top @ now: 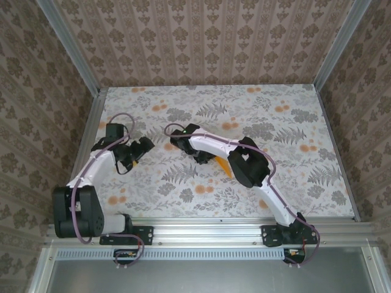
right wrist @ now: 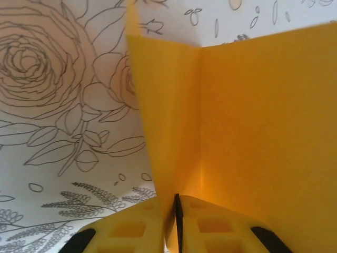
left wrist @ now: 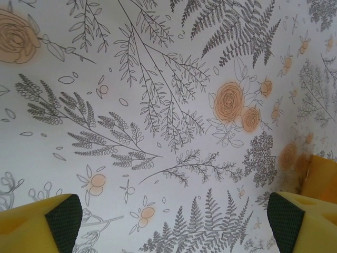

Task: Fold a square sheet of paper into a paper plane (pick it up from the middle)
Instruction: Turn over the paper at the center of the table.

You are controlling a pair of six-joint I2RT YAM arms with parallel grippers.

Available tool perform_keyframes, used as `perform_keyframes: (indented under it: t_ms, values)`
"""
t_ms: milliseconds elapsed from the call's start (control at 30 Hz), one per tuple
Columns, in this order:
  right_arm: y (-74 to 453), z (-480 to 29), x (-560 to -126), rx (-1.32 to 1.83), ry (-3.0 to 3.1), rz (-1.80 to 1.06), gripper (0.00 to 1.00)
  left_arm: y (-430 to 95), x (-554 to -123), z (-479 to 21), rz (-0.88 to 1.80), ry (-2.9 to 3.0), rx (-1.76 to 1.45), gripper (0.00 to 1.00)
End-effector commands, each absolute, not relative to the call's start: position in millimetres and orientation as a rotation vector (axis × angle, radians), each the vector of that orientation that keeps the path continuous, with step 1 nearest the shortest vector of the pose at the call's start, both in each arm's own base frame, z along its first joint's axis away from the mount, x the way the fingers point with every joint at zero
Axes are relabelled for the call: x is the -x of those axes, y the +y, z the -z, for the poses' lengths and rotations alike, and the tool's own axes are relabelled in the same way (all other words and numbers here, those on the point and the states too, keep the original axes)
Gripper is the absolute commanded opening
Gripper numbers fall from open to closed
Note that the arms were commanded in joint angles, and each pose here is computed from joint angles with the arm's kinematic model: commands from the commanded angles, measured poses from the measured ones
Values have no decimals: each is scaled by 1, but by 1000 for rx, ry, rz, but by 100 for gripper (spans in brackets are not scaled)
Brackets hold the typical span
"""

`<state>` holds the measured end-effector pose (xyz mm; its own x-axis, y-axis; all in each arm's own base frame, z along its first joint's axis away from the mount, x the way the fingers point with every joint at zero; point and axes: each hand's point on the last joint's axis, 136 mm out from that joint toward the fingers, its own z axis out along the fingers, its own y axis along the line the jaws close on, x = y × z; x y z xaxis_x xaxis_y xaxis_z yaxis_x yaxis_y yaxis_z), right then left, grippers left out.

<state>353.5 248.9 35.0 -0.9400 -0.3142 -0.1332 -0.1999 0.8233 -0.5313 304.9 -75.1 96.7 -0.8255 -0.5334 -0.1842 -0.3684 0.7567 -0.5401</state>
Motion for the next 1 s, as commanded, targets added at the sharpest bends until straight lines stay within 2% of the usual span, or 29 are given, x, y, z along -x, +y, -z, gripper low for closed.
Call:
perform_keyframes:
  t_ms: [0, 167, 500, 667, 833, 967]
  values:
    - [252, -37, -351, 344, 2818, 751, 21, -73, -299, -111, 703, 2625, 667, 94]
    - [277, -45, -343, 366, 2872, 568, 30, -71, -292, -115, 698, 2613, 672, 95]
    - [353, -127, -309, 523, 2831, -255, 46, -77, -278, -107, 754, 2613, 693, 95]
    - [326, -148, -313, 502, 2768, -389, 50, -87, -274, -102, 799, 2629, 661, 95]
    - [270, -122, -318, 505, 2795, -458, 50, -102, -269, -99, 805, 2654, 606, 96]
    - [237, -99, -311, 590, 2835, -379, 57, -111, -266, -93, 797, 2682, 583, 96]
